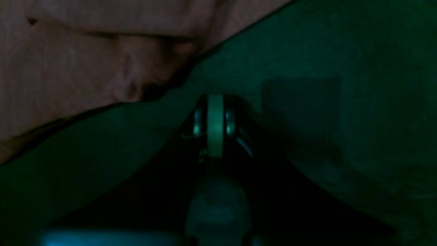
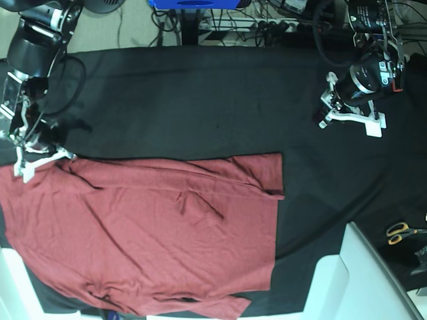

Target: Fold the T-shirt properly

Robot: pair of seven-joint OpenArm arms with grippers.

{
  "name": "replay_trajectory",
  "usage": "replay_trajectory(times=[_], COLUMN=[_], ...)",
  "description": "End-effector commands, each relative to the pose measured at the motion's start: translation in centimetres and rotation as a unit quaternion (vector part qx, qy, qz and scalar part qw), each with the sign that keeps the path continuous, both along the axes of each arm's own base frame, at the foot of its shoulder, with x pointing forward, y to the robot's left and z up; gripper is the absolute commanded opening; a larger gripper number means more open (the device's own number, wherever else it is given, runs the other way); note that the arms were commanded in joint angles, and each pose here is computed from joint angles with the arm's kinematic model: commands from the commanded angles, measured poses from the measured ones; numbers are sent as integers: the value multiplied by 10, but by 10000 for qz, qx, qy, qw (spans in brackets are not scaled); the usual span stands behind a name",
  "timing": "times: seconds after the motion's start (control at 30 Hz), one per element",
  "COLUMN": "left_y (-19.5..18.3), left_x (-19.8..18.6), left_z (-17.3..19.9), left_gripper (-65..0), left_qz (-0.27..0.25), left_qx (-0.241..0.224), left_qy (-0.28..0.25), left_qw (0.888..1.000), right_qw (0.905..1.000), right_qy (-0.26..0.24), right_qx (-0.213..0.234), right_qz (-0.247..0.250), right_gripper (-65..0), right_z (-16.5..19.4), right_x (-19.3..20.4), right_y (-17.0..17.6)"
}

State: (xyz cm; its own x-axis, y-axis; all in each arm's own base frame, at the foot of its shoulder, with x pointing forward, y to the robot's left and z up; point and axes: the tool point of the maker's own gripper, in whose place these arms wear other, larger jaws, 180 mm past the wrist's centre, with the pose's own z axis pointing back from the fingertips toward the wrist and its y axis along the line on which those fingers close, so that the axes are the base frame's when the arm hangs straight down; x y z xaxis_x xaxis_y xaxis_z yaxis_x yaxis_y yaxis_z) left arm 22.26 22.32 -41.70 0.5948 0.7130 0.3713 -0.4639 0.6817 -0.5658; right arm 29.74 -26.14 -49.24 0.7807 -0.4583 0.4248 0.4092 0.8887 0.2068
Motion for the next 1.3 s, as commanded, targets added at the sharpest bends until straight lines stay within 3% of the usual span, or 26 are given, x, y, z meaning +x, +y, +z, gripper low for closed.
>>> replay_trajectory(times=[0.0, 0.6, 1.07, 1.27], left_y=[3, 4, 4, 4], left_x=[4, 2, 3, 2], left_z=[9, 5, 6, 5], left_gripper=[-650, -650, -650, -650], left_qz=[-35, -14, -12, -12], left_qx=[58, 56, 54, 54], left_qy=[-159, -109, -117, -102], left_qw=[9999, 9999, 9999, 9999], right_qw=[9997, 9990, 9970, 9965], right_qy=[-233, -356, -732, -671], right_qx=[-36, 260, 247, 496], right_qz=[-1, -11, -6, -57], right_gripper=[-645, -645, -645, -645], right_z=[12, 18, 45, 36], right_x=[15, 46, 82, 101], right_y=[-1, 19, 18, 27])
